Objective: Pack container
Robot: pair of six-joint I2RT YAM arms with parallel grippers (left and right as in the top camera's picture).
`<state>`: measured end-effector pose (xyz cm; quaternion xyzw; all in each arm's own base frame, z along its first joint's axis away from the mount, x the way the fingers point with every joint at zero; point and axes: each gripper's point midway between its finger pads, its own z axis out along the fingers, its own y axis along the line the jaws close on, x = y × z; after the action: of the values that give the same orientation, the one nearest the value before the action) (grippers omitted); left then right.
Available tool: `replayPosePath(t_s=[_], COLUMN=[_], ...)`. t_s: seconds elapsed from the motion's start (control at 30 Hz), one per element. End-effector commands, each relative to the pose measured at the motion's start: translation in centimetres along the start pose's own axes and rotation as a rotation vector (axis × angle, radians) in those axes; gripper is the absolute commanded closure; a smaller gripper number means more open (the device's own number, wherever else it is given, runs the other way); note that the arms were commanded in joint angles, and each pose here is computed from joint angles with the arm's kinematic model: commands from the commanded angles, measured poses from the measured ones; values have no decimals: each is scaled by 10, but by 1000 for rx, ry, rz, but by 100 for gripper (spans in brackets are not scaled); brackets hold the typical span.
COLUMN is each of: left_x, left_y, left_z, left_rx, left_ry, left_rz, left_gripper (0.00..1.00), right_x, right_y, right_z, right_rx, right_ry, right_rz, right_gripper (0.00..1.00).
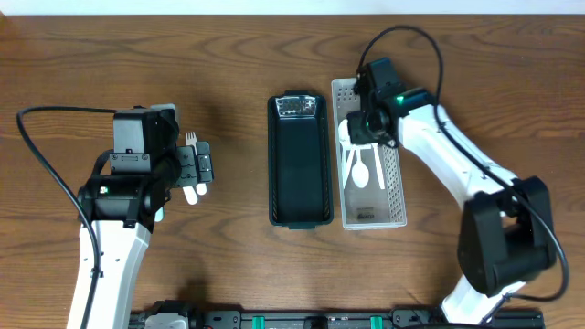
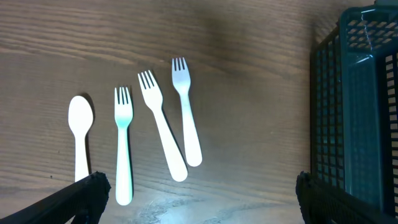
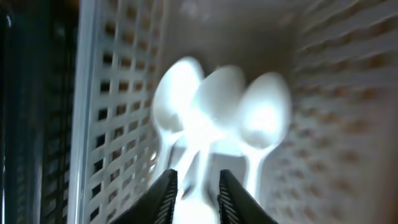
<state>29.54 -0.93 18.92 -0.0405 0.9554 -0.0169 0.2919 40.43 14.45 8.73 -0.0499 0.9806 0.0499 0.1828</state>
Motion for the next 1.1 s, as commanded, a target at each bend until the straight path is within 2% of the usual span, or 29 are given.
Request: replayPosePath(t_s=[0.0, 0.1, 0.2, 0.3, 0.43, 0.57, 0.73, 0.87, 1.07], left_x=[-8, -8, -8, -7, -7, -6, -6, -6, -6], left_y=[3, 3, 3, 3, 3, 3, 3, 3, 3], left_z=[-5, -5, -5, -5, -3, -1, 0, 0, 0], left_rx=[-12, -12, -12, -12, -13, -14, -14, -14, -14], left_ry=[-22, -22, -22, -20, -14, -6, -1, -1, -1], left_rz=[-14, -14, -14, -14, -14, -14, -14, -14, -14], left_gripper=[2, 2, 2, 2, 2, 2, 2, 2, 2], right_x=[-47, -49, -35, -13, 18, 36, 36, 37, 37], right_y=[-50, -84, -116, -126, -119, -103, -80, -53, -41], right_z=[-63, -74, -67, -51, -24, -5, -2, -3, -5], right_rx=[139, 177, 209, 197, 160, 103, 31, -117, -187], right_ry=[-205, -221, -156, -54, 86, 163, 167, 181, 185], right_rz=[133, 233, 305, 321, 299, 263, 173, 95, 86], right_gripper=[89, 99, 99, 99, 99, 99, 99, 98, 98])
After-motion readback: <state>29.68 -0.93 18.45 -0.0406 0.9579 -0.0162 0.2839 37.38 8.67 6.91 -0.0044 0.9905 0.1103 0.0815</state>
